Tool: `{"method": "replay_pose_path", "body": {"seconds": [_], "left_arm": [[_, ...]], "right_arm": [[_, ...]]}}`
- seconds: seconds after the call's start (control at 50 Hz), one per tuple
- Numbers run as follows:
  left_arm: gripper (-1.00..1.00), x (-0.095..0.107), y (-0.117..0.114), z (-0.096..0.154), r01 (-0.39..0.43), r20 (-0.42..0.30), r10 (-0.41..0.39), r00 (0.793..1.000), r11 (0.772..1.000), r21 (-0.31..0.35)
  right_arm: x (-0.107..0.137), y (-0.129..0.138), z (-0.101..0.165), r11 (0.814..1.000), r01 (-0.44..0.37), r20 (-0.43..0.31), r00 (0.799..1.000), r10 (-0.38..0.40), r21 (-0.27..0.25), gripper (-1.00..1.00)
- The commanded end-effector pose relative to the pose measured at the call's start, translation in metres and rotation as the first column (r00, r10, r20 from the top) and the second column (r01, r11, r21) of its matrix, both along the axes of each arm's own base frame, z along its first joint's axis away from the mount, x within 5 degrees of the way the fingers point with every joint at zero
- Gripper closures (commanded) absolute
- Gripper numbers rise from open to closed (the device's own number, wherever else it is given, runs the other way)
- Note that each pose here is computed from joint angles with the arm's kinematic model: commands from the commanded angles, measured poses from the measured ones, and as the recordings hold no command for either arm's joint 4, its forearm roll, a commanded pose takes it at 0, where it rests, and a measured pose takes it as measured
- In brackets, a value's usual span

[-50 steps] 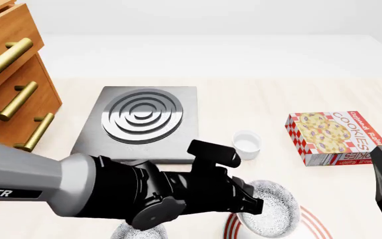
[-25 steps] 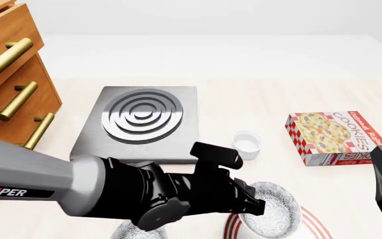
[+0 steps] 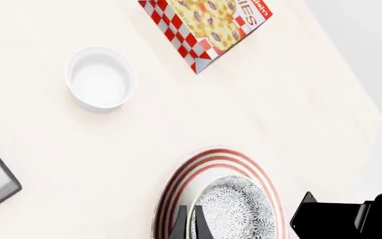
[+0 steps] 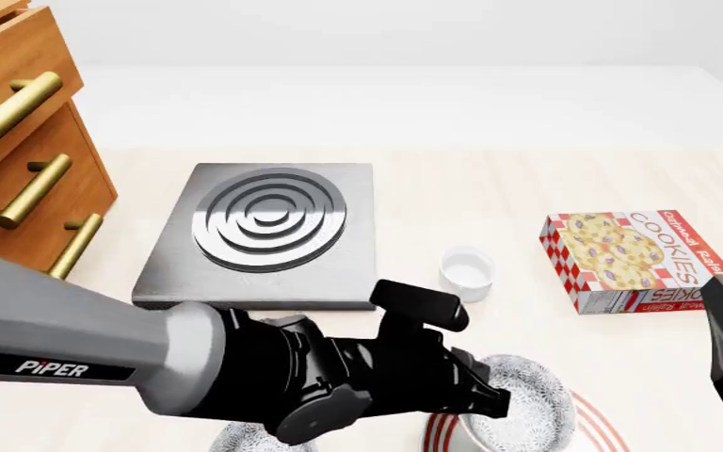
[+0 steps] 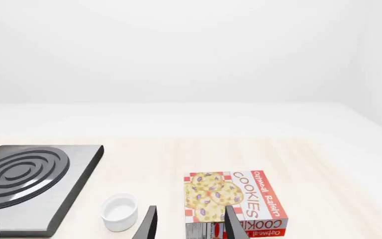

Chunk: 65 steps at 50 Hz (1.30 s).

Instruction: Pick the akita bowl on the wooden cabinet and place it on the plate.

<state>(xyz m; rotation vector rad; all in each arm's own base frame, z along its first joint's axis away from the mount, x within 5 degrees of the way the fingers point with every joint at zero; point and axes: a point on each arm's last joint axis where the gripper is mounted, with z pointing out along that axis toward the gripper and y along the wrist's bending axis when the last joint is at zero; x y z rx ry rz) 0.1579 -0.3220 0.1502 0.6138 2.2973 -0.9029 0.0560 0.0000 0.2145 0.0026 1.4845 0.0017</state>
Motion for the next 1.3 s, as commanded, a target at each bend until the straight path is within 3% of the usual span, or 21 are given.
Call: {"method": "replay_pose_path", "body": {"seconds": [0.02,0.98,1.08,1.1,1.3], "left_arm": [[1.00,0.000,-0.004,-0.001,-0.003,-0.003,0.003,1.000,1.000,-0.009],[1.00,-0.002,-0.005,-0.006,-0.001,-0.015,0.001,1.000,1.000,0.001],[1.00,0.007,0.003,0.001,-0.016,0.017,0.016,1.000,1.000,-0.012],[-1.00,0.003,0.001,0.003,-0.006,0.019,0.006,1.000,1.000,-0.022],[-1.00,0.015,0.012,0.016,-0.015,0.070,0.017,0.997,1.000,-0.021]], "right_arm": [[0.000,0.000,0.000,1.000,0.000,0.000,1.000,0.000,0.000,-1.00],[0.000,0.000,0.000,1.000,0.000,0.000,1.000,0.000,0.000,-1.00],[0.000,0.000,0.000,1.000,0.000,0.000,1.000,0.000,0.000,-1.00],[0.000,0.000,0.000,1.000,0.000,0.000,1.000,0.000,0.000,-1.00],[0.000,0.000,0.000,1.000,0.000,0.000,1.000,0.000,0.000,-1.00]]}}
